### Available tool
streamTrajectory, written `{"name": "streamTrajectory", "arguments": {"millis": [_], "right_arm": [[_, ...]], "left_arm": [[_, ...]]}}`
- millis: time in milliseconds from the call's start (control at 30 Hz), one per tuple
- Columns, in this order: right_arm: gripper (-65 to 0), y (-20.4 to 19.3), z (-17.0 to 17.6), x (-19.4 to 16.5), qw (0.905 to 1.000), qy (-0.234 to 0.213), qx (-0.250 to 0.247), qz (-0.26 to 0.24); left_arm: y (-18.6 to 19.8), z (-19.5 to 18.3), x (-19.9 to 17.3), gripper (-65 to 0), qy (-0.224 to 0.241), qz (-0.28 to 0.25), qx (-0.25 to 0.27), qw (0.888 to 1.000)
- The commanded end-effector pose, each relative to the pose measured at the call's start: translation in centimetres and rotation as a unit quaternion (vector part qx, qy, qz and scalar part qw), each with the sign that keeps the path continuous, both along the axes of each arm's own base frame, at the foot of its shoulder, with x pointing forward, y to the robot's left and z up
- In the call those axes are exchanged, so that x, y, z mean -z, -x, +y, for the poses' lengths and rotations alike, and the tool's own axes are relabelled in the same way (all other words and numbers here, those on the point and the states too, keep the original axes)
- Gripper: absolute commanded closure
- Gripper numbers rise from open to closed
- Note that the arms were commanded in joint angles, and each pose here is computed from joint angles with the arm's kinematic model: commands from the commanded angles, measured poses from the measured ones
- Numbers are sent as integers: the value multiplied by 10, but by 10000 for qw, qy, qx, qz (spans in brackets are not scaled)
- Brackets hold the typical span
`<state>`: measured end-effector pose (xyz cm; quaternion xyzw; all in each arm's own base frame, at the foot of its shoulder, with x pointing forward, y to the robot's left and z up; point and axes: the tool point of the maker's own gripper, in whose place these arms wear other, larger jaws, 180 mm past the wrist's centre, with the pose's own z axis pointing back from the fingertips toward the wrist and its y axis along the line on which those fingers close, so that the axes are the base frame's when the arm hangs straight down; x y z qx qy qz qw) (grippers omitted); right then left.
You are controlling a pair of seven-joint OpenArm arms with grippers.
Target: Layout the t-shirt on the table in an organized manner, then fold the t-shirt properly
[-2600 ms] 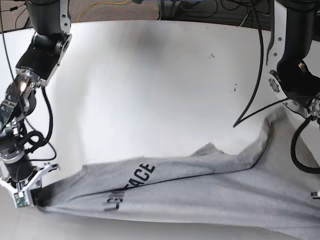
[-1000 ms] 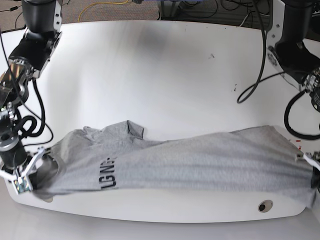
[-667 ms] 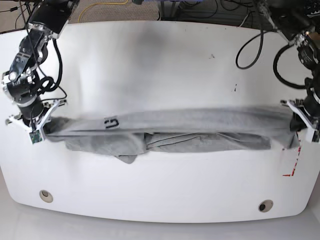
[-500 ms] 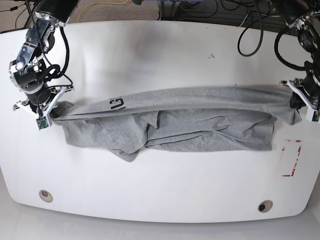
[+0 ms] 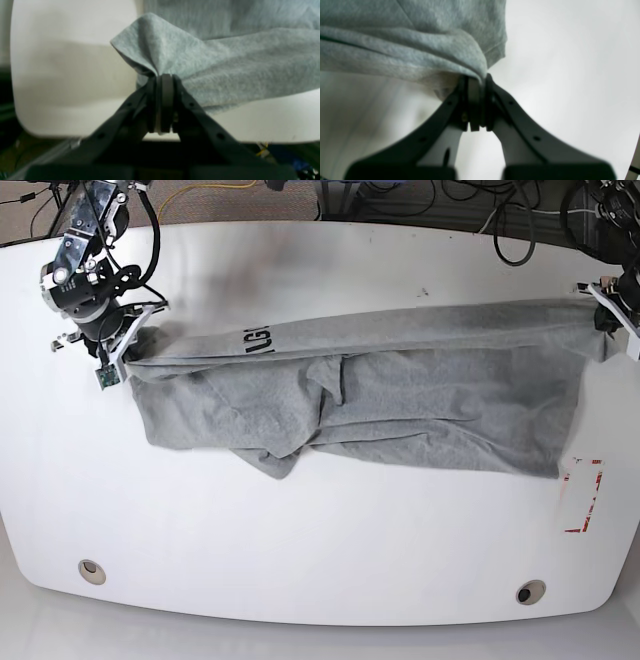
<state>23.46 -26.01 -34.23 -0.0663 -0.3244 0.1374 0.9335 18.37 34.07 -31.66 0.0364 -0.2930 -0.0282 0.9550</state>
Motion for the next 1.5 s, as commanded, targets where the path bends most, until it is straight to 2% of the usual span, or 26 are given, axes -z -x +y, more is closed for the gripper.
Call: {"name": "streamTrajectory", "arguments": {"millis": [0, 300, 567, 733, 833, 933, 1067, 1200, 1367, 1467], "right_arm": [[-3, -4, -1, -10, 9998, 56, -12, -200], [-3, -7, 4, -8, 9997, -44, 14, -233], [-3, -27, 12, -20, 9988, 33, -209, -434], [-5, -47, 15, -32, 9974, 28, -293, -652], [-5, -62, 19, -40, 9961, 0, -350, -804], [-6, -80, 19, -58, 9932, 151, -509, -1038], [-6, -108, 27, -84, 9873, 268, -750, -1376], [-6, -134, 20, -122, 9789, 465, -795, -1824], [-6, -164, 18, -183, 9611, 815, -943, -2464], [-6, -177, 14, -224, 9478, 1147, -1030, -2793]], "left_arm": [[-4, 6, -12, 0, -133, -179, 21, 9998], [-7, 9, -16, 0, -150, -268, -37, 9995], [-41, -6, -29, 0, -70, -645, 208, 9977], [-72, -15, -48, 0, -43, -1063, 352, 9937], [-94, -23, -60, 0, -132, -1277, 493, 9905], [-121, -27, -83, 0, -312, -1595, 574, 9850], [-153, -30, -118, 0, -601, -2019, 631, 9755], [-183, -35, -165, 0, -875, -2541, 677, 9608], [-208, -37, -233, 0, -1312, -3181, 792, 9356], [-216, -39, -280, 0, -1480, -3637, 793, 9163]]}}
